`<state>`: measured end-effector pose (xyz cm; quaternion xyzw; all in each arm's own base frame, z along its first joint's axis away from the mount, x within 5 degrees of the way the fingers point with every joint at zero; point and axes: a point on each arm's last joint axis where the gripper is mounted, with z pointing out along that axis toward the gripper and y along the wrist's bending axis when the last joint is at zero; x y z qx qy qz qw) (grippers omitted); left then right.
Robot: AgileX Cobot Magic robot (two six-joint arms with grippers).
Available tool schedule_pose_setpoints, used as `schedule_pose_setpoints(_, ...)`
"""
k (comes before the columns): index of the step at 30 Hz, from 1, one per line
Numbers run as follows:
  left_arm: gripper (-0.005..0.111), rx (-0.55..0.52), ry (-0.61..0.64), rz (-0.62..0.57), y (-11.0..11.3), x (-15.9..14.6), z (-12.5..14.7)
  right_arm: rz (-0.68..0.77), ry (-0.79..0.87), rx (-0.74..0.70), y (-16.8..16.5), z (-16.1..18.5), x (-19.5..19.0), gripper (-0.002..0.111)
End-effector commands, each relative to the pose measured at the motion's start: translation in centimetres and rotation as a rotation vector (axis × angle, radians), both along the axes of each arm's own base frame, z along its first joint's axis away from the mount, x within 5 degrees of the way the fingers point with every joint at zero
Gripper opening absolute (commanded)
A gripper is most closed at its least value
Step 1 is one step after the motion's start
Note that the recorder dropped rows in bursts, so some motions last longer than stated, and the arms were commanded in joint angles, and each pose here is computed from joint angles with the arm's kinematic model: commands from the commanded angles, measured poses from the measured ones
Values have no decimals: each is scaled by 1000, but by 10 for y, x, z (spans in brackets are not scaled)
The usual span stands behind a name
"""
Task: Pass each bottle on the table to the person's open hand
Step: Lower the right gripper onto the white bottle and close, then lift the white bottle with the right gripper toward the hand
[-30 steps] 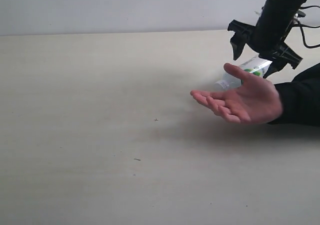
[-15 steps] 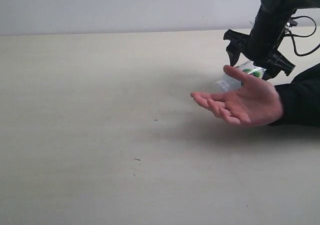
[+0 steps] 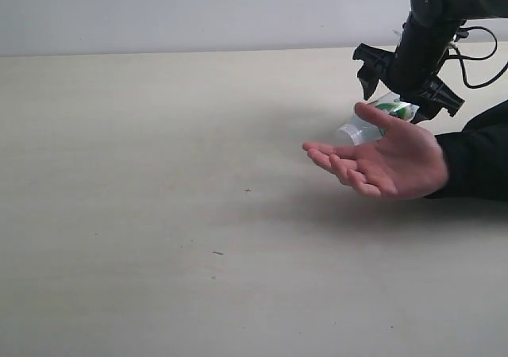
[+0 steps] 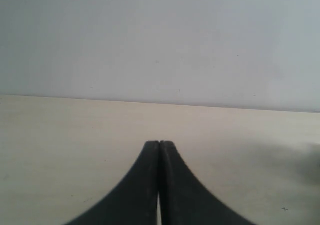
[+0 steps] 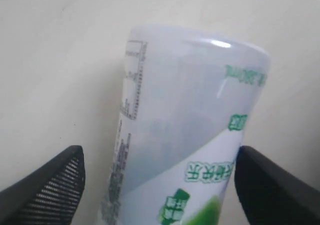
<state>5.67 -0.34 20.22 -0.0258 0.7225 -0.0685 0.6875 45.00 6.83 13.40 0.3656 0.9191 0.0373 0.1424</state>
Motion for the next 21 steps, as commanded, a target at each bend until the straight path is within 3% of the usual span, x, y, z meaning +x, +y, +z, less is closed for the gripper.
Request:
schedule_pose_setpoints(1, 0, -7, -3, 0, 0, 0, -1, 7, -17, -8, 0, 2, 1, 78)
schedule_pose_setpoints(14, 0, -7, -3, 0, 0, 0, -1, 5, 25, -8, 0, -14, 0, 75)
schedule_pose_setpoints(17, 0, -7, -3, 0, 0, 0, -1, 1, 32, 0, 1, -19, 1, 65)
schedule_pose_setpoints(21, 0, -7, -3, 0, 0, 0, -1, 1, 32, 1, 1, -23, 1, 42)
